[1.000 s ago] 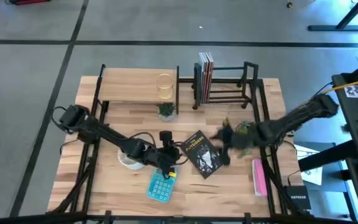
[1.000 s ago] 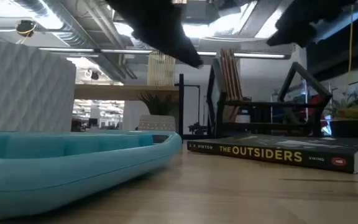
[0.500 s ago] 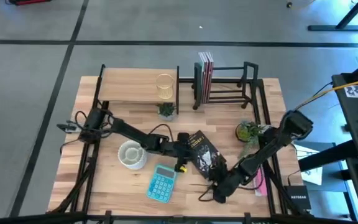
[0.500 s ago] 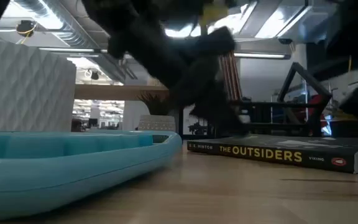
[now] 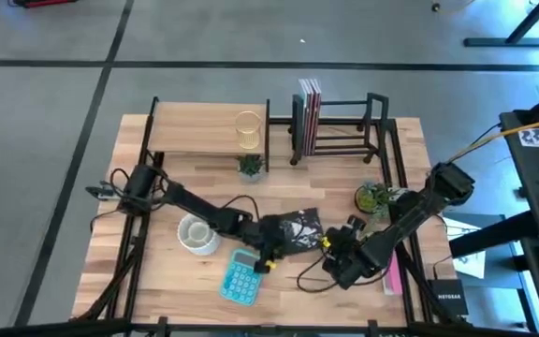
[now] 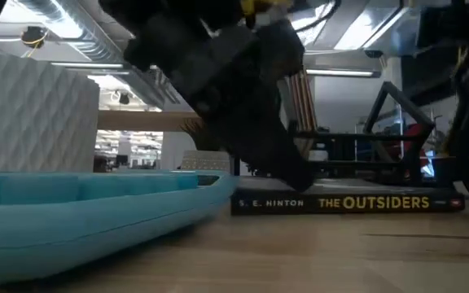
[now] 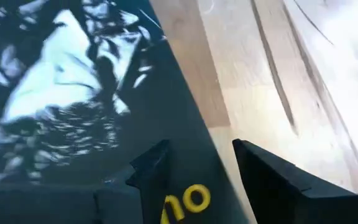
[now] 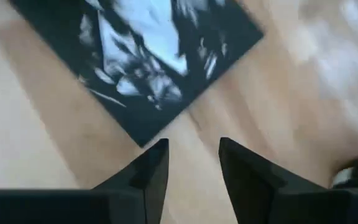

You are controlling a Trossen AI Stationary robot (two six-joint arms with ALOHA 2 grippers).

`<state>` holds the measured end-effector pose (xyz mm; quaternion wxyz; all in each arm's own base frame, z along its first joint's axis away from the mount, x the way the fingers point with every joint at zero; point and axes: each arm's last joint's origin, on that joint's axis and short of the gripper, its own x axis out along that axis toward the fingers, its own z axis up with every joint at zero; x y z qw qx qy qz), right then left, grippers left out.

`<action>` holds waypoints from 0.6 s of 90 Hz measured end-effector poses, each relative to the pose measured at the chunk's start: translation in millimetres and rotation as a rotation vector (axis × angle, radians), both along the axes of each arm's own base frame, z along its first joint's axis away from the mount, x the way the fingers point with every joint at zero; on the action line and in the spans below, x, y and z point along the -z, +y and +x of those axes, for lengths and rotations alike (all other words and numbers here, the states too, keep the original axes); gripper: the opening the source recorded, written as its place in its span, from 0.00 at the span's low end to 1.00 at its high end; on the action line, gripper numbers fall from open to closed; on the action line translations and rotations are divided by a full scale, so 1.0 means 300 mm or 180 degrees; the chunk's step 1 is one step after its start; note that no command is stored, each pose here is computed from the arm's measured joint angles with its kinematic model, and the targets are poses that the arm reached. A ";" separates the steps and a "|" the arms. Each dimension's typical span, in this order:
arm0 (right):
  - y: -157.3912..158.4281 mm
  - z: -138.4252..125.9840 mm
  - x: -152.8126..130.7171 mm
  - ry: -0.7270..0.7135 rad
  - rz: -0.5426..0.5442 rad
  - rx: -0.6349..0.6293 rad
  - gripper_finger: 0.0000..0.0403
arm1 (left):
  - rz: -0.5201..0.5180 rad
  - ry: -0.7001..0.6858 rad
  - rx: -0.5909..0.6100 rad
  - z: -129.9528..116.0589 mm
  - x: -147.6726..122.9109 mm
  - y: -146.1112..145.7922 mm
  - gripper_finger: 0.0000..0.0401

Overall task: Stock shelves
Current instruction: Put the black book on the book shelf

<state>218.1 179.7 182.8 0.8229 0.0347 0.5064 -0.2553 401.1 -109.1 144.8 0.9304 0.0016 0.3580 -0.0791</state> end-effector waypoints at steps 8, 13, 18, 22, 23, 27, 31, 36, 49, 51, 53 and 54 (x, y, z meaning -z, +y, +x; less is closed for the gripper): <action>0.036 0.020 -0.019 -0.0286 -0.0054 -0.0312 0.31 | 0.0086 -0.0217 -0.0059 -0.003 -0.065 -0.002 0.42; 0.060 0.038 -0.023 -0.0519 -0.0031 -0.0499 0.31 | 0.0148 -0.0307 -0.0118 -0.007 -0.094 0.002 0.42; 0.082 0.054 -0.017 -0.0730 0.0051 -0.0690 0.31 | 0.0236 -0.0383 -0.0194 -0.007 -0.111 0.006 0.42; 0.094 0.069 -0.001 -0.0787 0.0037 -0.0934 0.31 | 0.0316 -0.0390 -0.0248 -0.007 -0.112 0.012 0.42; 0.097 0.072 0.004 -0.0790 0.0026 -0.1008 0.31 | 0.0329 -0.0390 -0.0262 -0.006 -0.112 0.015 0.42; 0.111 0.084 0.022 -0.0775 -0.0033 -0.1327 0.31 | 0.0370 -0.0380 -0.0292 -0.003 -0.111 0.032 0.42; 0.126 0.097 0.037 -0.0745 -0.0107 -0.1637 0.31 | 0.0398 -0.0360 -0.0326 0.003 -0.103 0.053 0.41; 0.142 0.113 0.053 -0.0704 -0.0244 -0.1919 0.31 | 0.0406 -0.0335 -0.0408 0.011 -0.089 0.083 0.40; 0.160 0.152 0.097 -0.0381 -0.0613 -0.2349 0.37 | 0.0340 -0.0018 -0.0543 0.020 -0.016 0.149 0.37; 0.162 0.159 0.104 -0.0331 -0.0674 -0.2401 0.39 | 0.0323 -0.0002 -0.0540 0.022 -0.010 0.155 0.37; 0.165 0.167 0.109 -0.0299 -0.0739 -0.2433 0.41 | 0.0303 0.0018 -0.0542 0.024 -0.002 0.161 0.36; 0.165 0.172 0.113 -0.0282 -0.0776 -0.2442 0.42 | 0.0294 0.0030 -0.0542 0.025 0.002 0.165 0.36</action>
